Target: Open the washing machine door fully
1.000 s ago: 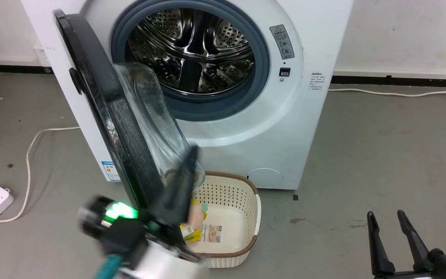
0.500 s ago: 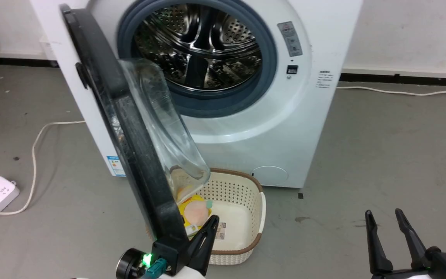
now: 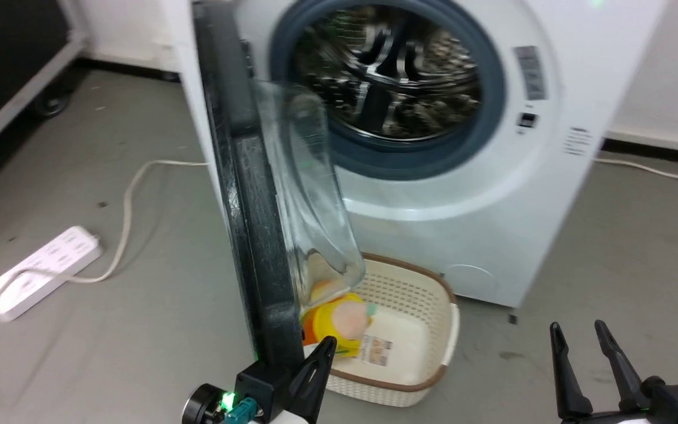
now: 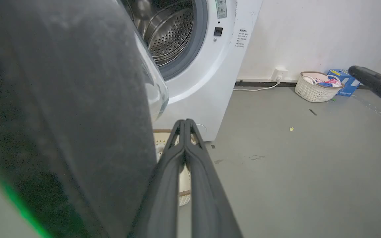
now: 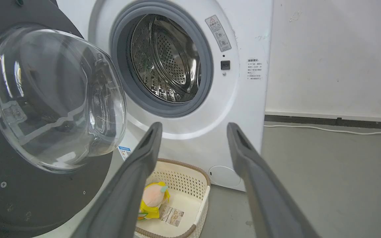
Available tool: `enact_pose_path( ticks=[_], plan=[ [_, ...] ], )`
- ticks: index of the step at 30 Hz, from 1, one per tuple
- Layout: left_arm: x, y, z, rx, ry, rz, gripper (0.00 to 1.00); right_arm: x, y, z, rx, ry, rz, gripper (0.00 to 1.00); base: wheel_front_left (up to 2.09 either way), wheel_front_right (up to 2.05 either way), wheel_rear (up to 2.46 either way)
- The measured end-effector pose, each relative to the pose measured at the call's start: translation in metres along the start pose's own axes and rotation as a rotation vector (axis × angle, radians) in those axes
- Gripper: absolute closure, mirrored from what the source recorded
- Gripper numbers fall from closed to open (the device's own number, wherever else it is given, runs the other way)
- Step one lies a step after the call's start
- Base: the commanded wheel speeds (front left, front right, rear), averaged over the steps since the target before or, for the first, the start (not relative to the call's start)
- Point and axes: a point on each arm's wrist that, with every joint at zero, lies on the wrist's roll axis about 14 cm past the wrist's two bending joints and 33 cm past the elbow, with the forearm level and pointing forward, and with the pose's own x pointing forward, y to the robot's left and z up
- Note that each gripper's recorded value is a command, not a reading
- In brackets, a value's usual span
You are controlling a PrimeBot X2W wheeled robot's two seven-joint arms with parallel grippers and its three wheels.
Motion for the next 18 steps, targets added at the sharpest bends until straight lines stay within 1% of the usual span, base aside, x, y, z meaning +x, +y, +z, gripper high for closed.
enact_pose_path(
  ticks=[8,10,11,14,15,16,17,18],
  plan=[
    [-0.028,0.041,0.008,-0.001,-0.034,0.162,1.00,0.020,0.041,-0.012,0.017,0.032,0.132,0.00,0.00,0.00,0.00],
    [-0.043,0.059,0.011,-0.002,-0.049,0.235,1.00,0.026,0.059,-0.015,0.022,0.040,0.187,0.00,0.00,0.00,0.00],
    [-0.043,0.059,0.011,-0.002,-0.049,0.235,1.00,0.026,0.059,-0.015,0.022,0.040,0.187,0.00,0.00,0.00,0.00],
    [-0.059,0.081,0.014,-0.008,-0.064,0.324,1.00,0.032,0.078,-0.018,0.028,0.048,0.245,0.00,0.00,0.00,0.00],
    [-0.071,0.097,0.016,-0.009,-0.072,0.387,1.00,0.035,0.089,-0.021,0.031,0.055,0.279,0.00,0.00,0.00,0.00],
    [-0.071,0.097,0.016,-0.009,-0.072,0.387,1.00,0.035,0.089,-0.021,0.031,0.055,0.279,0.00,0.00,0.00,0.00],
    [-0.082,0.113,0.017,-0.008,-0.080,0.449,1.00,0.038,0.099,-0.025,0.029,0.064,0.309,0.00,0.00,0.00,0.00],
    [-0.082,0.113,0.017,-0.008,-0.080,0.449,1.00,0.038,0.099,-0.025,0.029,0.064,0.309,0.00,0.00,0.00,0.00]
  ],
)
